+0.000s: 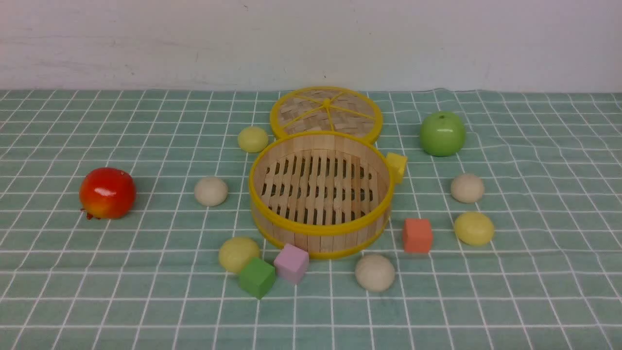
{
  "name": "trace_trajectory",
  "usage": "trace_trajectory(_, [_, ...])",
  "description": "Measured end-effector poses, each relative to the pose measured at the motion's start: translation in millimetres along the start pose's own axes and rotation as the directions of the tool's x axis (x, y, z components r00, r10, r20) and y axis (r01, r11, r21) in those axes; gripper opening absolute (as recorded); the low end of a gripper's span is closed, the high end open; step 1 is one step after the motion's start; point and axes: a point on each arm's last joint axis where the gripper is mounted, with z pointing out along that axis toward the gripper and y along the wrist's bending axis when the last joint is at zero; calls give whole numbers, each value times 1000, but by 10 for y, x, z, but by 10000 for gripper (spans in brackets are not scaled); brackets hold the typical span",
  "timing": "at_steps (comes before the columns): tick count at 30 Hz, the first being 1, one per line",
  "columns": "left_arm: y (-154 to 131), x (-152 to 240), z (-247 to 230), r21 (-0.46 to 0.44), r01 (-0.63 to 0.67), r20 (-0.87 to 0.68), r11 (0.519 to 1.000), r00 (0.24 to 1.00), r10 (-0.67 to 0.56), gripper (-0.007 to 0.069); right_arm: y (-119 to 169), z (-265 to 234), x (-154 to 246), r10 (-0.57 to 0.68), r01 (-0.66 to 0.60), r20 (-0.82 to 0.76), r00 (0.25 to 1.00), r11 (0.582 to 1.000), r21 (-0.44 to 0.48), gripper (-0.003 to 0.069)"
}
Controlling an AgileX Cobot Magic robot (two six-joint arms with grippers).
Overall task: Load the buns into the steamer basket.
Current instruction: Use the left arm to grab a steamed stuffed bun
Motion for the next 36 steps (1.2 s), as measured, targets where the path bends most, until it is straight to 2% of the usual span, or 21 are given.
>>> trace_trajectory(26, [-2, -4, 0, 3, 1, 4, 1000, 1000, -1, 238, 0, 0, 0, 0, 0, 0, 1000, 1000, 0, 240])
trace_trajectory(32, [-38, -54, -2, 42, 16, 58, 999, 998, -18, 238, 0, 0, -1, 0, 0, 1, 1000, 1000, 0, 240])
trace_trajectory(36, [-70, -86, -7, 84, 67, 89, 994, 993, -75, 238, 0, 0, -1, 0, 0, 1, 1000, 1000, 0, 240])
